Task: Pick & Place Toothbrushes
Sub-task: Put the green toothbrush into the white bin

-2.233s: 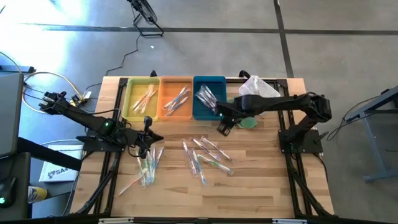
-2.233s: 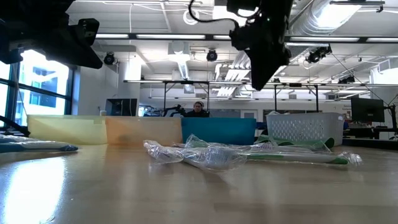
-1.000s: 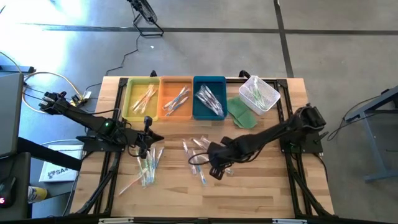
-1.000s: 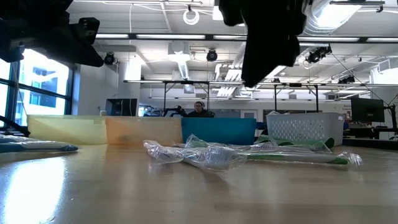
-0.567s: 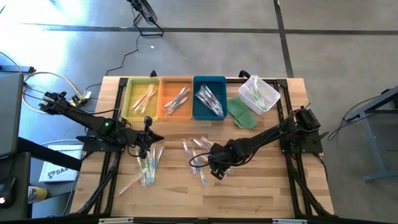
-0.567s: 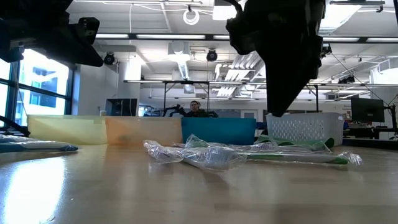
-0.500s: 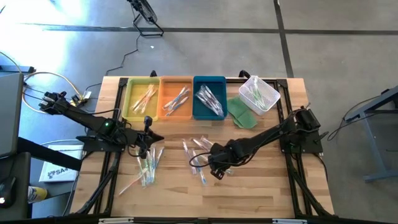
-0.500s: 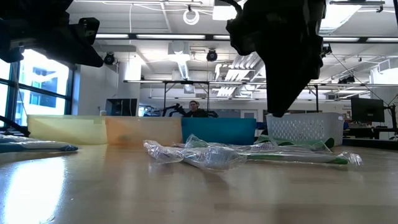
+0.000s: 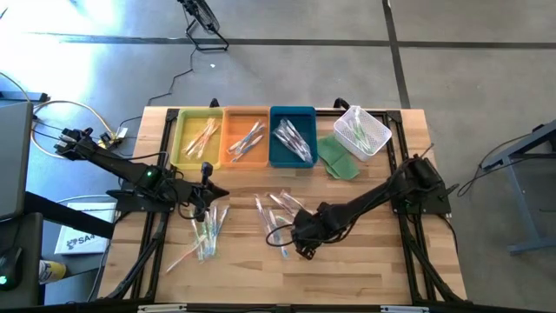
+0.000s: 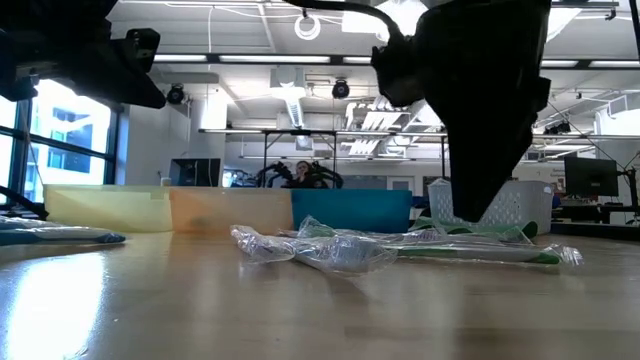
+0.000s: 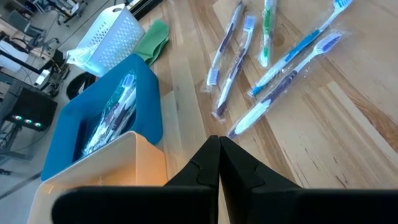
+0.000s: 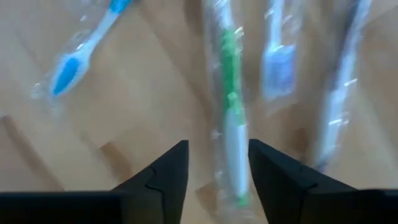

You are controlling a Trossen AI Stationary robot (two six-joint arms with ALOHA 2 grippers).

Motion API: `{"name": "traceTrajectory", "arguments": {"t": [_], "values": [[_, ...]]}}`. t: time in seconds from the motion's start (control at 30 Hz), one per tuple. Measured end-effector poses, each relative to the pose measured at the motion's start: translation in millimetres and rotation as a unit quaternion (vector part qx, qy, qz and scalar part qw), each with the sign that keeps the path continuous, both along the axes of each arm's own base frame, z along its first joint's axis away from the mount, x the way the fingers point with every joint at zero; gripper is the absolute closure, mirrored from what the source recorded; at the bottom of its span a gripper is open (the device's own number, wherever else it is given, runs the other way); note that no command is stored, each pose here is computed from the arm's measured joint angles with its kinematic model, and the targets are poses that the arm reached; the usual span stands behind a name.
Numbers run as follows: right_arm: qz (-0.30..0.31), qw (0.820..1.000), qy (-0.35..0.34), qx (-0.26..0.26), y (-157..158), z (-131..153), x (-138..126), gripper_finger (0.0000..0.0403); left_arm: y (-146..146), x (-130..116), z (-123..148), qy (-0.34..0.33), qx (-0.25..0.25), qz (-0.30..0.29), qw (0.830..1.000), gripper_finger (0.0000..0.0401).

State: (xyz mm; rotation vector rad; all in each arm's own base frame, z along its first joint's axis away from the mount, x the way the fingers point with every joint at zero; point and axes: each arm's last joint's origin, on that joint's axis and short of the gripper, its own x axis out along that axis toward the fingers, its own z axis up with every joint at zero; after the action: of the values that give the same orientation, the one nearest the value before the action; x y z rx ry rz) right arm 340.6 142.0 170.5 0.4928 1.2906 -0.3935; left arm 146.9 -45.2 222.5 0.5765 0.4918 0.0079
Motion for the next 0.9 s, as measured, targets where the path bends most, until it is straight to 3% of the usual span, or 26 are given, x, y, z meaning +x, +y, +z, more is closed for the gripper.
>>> {"name": "traceTrajectory", "arguments": {"t": [0.17, 0.6, 0.9], "values": [[-0.020, 1.000, 0.000, -0.009, 1, -4, 0, 0.0227, 0, 0, 0, -0.001, 0.001, 0.002, 1.000, 0.0398], [-0.023, 0.999, 0.023, -0.022, 3, -29, 5, 0.0247, 0, 0, 0, -0.001, 0.002, 0.004, 1.000, 0.0398], [-0.026, 0.999, 0.024, -0.028, 3, -32, 6, 0.0255, 0, 0, 0, -0.001, 0.002, 0.004, 1.000, 0.0398]]}}
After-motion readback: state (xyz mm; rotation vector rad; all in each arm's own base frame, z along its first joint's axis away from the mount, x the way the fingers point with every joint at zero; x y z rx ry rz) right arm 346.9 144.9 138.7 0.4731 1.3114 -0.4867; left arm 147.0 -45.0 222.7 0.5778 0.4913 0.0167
